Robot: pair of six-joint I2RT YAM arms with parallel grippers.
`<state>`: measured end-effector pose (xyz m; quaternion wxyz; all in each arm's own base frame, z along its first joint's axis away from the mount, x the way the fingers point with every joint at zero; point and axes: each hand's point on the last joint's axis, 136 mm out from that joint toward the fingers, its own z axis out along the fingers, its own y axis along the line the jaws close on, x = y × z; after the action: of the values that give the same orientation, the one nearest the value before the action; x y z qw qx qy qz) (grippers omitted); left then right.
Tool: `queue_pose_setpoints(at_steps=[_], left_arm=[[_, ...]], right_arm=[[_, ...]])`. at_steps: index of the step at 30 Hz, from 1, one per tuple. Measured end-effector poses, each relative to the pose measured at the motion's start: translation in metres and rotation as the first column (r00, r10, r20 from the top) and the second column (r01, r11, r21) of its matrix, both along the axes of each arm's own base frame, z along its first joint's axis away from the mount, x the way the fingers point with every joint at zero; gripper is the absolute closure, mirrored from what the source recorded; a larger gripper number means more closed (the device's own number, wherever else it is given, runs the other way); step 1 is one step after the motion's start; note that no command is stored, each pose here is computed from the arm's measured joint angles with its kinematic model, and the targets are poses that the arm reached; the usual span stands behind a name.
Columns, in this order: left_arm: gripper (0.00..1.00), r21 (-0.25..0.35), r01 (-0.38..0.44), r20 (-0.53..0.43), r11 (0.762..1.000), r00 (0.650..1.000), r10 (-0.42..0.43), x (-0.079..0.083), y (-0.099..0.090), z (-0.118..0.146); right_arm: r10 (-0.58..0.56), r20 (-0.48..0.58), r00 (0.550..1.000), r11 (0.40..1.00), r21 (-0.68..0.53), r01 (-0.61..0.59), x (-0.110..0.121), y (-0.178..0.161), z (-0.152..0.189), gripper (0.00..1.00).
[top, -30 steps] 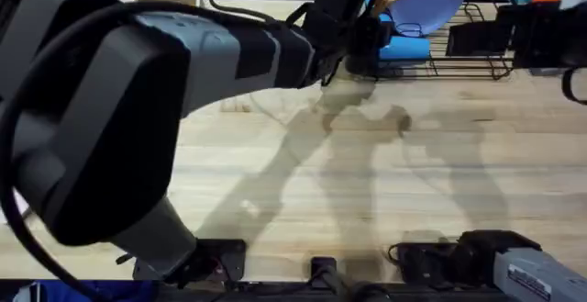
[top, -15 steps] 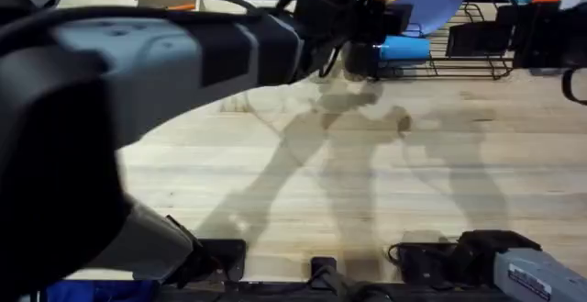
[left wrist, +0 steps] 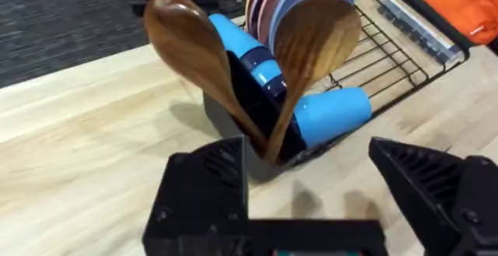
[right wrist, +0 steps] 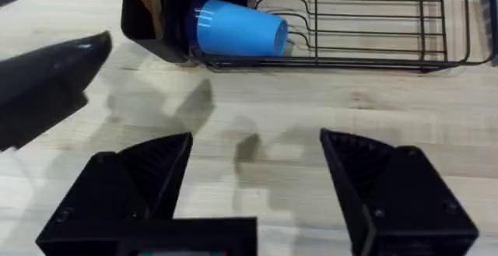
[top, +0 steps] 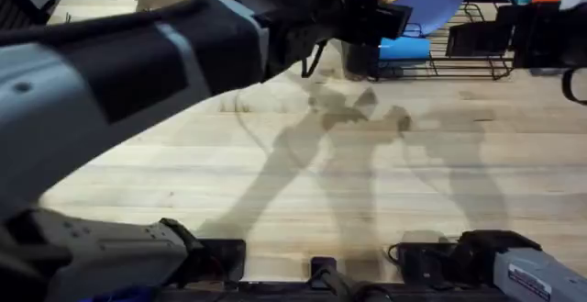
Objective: Pick up the spoon on the table one by one and put them onto the rack
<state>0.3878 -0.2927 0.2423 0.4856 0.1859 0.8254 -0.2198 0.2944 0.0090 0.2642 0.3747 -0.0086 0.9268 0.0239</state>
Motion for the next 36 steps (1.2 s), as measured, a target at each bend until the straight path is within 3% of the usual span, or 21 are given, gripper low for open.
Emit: queue_pose_setpoints(at_steps=[5, 12, 13, 24, 31, 36], left_arm=[[0.006, 0.044, -0.027, -0.034, 0.999, 0.999, 0.028, -0.011, 0.023, 0.004], [0.007, 0.146, -0.111, -0.152, 0.983, 0.979, 0.133, -0.024, 0.082, -0.010], [0.007, 0.183, -0.153, -0.200, 0.971, 0.961, 0.189, -0.031, 0.110, -0.015], [0.007, 0.229, -0.348, -0.205, 0.909, 0.896, 0.394, -0.064, 0.202, 0.013], [0.008, 0.251, -0.432, -0.226, 0.866, 0.844, 0.487, -0.086, 0.242, 0.017], [0.007, 0.275, -0.461, -0.252, 0.844, 0.812, 0.526, -0.095, 0.258, 0.012]], right_arm=[[0.000, -0.001, 1.000, 1.000, 0.000, 0.000, 0.000, 0.000, 0.000, 0.005], [0.000, -0.003, 1.000, 1.000, 0.000, 0.000, 0.000, 0.000, 0.000, 0.005], [0.000, -0.003, 1.000, 1.000, 0.000, 0.000, 0.000, 0.000, 0.000, 0.005], [0.000, -0.003, 1.000, 1.000, 0.000, 0.000, -0.001, 0.000, -0.001, 0.005], [0.000, -0.003, 1.000, 1.000, 0.000, 0.000, -0.001, 0.000, 0.000, 0.005], [0.000, -0.003, 1.000, 1.000, 0.000, 0.000, -0.001, 0.000, -0.001, 0.005]])
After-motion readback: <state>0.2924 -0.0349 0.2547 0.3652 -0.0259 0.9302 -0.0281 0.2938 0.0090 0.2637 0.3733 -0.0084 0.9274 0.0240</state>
